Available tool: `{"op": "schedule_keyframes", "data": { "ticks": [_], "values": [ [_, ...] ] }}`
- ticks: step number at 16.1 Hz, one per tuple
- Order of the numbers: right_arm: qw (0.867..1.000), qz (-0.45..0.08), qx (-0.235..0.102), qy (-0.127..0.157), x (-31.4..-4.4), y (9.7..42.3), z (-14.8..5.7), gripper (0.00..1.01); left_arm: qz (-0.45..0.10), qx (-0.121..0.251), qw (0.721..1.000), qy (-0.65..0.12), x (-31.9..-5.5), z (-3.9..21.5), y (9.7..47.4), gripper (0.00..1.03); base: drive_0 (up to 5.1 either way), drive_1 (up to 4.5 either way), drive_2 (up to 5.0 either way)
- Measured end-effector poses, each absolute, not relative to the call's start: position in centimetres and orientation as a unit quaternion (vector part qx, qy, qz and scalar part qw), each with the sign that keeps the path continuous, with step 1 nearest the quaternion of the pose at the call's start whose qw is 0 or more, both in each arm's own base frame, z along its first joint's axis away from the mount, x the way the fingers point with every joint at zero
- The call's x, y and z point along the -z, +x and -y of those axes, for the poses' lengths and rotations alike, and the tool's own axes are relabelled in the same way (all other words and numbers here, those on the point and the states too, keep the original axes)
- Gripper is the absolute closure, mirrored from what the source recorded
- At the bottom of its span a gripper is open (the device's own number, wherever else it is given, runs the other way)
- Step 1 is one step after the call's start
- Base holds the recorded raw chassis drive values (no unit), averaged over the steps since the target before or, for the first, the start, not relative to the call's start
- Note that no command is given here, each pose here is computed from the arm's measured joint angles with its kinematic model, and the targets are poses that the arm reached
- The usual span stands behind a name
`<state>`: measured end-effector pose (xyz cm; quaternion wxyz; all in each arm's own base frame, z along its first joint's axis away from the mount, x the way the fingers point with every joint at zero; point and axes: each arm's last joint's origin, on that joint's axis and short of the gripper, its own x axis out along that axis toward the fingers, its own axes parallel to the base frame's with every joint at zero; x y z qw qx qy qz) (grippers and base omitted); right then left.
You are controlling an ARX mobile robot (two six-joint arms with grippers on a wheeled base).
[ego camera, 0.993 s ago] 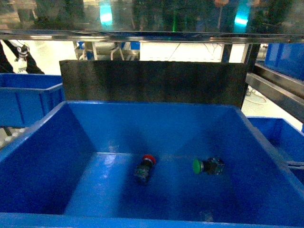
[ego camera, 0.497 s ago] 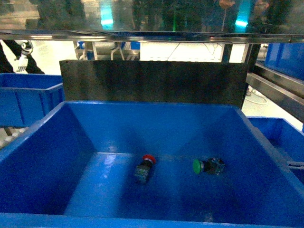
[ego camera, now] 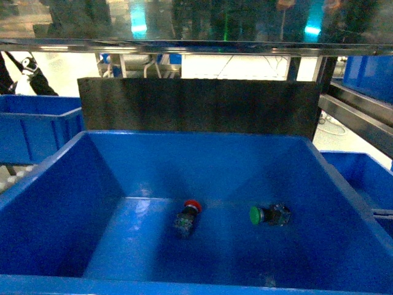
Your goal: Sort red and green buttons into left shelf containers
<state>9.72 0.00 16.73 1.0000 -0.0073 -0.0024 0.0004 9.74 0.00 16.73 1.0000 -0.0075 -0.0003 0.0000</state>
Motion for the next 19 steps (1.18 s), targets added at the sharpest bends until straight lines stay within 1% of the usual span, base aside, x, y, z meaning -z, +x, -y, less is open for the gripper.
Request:
{"op": "schedule_keyframes", "data": {
  "ticks": [4, 6, 7, 8, 9, 19],
  "values": [
    [1.0, 0.002, 0.0, -0.007, -16.73, 9.72, 0.0, 0.42, 0.0, 0.0, 1.0, -0.007, -16.73, 0.0, 9.74, 0.42, 0.0, 0.0, 0.0],
    [1.0, 0.002, 0.0, -0.007, -16.73, 9.72, 0.0, 0.17, 0.0, 0.0, 1.0, -0.007, -16.73, 0.0, 9.74, 0.19, 0.0, 0.0, 0.0],
    [1.0, 0.002, 0.0, -0.007, -16.73, 9.72, 0.0, 0.06, 0.0, 0.0, 1.0, -0.008, -16.73, 0.0, 9.74, 0.08, 0.0, 0.0, 0.0],
    [1.0, 0.002, 0.0, -0.007, -16.73, 9.72, 0.0, 0.02, 0.0, 0.0, 1.0, -0.007, -16.73, 0.0, 9.74, 0.04, 0.0, 0.0, 0.0],
    [1.0, 0.002, 0.0, -0.007, -16.73, 9.72, 0.0, 0.04, 0.0, 0.0, 1.0, -0.007, -16.73, 0.0, 9.74, 0.05, 0.0, 0.0, 0.0],
    [1.0, 0.002, 0.0, -0.007, -16.73, 9.72, 0.0, 0.03, 0.0, 0.0, 1.0, -0.007, -16.73, 0.0, 9.74, 0.05, 0.0, 0.0, 0.0]
  ]
}}
